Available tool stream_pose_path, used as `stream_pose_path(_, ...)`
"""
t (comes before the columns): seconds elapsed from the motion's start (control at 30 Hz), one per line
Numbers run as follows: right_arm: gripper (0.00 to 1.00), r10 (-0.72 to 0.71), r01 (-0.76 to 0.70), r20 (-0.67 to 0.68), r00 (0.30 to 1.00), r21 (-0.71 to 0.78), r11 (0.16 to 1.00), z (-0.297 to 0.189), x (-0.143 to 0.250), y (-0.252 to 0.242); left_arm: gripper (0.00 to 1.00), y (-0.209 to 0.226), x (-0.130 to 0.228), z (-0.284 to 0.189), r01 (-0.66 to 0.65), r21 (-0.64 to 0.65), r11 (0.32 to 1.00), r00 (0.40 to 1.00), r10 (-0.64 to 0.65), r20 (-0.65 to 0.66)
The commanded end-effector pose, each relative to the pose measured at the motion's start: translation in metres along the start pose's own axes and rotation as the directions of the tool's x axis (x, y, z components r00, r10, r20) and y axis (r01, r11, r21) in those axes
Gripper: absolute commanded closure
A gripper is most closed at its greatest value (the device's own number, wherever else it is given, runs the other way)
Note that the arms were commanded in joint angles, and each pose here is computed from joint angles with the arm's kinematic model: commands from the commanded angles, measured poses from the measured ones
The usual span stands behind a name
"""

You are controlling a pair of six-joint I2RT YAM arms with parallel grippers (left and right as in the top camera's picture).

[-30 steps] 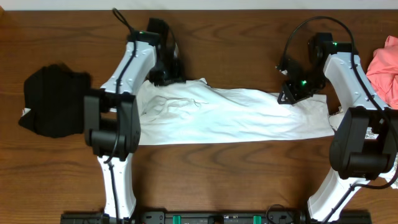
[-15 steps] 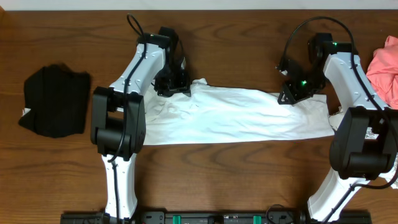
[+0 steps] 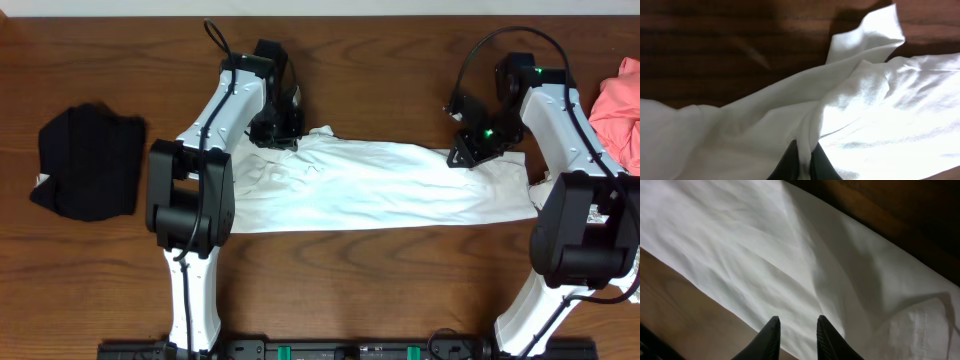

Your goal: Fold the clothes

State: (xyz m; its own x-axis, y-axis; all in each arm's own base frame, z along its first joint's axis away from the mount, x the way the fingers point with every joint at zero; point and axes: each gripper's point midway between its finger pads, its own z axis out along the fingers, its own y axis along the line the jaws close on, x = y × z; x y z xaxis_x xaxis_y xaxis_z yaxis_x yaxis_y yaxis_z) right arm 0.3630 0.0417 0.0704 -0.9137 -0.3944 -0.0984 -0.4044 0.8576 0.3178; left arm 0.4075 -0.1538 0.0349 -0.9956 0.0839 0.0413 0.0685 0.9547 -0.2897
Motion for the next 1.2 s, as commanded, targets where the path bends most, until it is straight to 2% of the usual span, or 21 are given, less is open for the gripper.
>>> stream_pose_path(0.0,0.77,-0.001,0.001,0.007,1.0,-0.012,1.0,-0.001,-0.002,0.006,0.94,-0.004,0.001,-0.019,-0.009,-0.002,1.0,1.0,0.009,0.025)
stream_pose_path(0.13,0.76,0.0,0.0,0.003,1.0,-0.013,1.0,-0.001,-0.001,0.007,0.94,-0.009,0.015,-0.042,-0.005,-0.003,1.0,1.0,0.005,0.015)
stream_pose_path(0.37,0.77,0.0,0.0,0.003,1.0,-0.013,1.0,-0.001,-0.001,0.007,0.94,-0.005,0.071,-0.045,0.052,-0.045,0.998,0.981,-0.06,-0.187)
stream_pose_path(0.43,0.77,0.0,0.0,0.002,1.0,-0.014,1.0,-0.001,-0.001,0.007,0.83,-0.004,0.082,-0.039,0.054,-0.055,0.997,0.972,-0.065,-0.227)
stream_pose_path(0.47,0.77,0.001,-0.001,0.001,1.0,-0.015,1.0,-0.001,-0.001,0.007,0.71,-0.004,0.087,-0.035,0.054,-0.058,0.997,0.968,-0.066,-0.241)
stream_pose_path(0.6,0.76,0.004,-0.004,-0.007,1.0,-0.018,1.0,-0.001,0.001,0.008,0.57,-0.001,0.106,-0.017,0.05,-0.074,0.996,0.951,-0.07,-0.301)
stream_pose_path(0.77,0.76,0.004,-0.005,-0.009,1.0,-0.019,1.0,-0.001,0.002,0.008,0.58,0.006,0.128,0.0,0.054,-0.093,0.994,0.927,-0.084,-0.366)
stream_pose_path(0.8,0.76,0.004,-0.005,-0.009,1.0,-0.019,1.0,-0.001,0.002,0.008,0.64,0.007,0.13,0.002,0.055,-0.094,0.994,0.925,-0.086,-0.371)
stream_pose_path(0.87,0.75,0.004,-0.005,-0.009,1.0,-0.019,1.0,-0.001,0.002,0.008,0.67,0.008,0.132,0.003,0.056,-0.095,0.994,0.923,-0.087,-0.374)
stream_pose_path(1.03,0.76,0.006,-0.006,-0.009,1.0,-0.019,1.0,-0.001,0.002,0.008,0.68,0.008,0.131,0.004,0.053,-0.099,0.994,0.925,-0.086,-0.37)
stream_pose_path(1.17,0.75,0.005,-0.005,-0.007,1.0,-0.018,1.0,-0.001,0.001,0.008,0.68,0.022,0.128,0.004,0.047,-0.181,0.982,0.932,-0.108,-0.347)
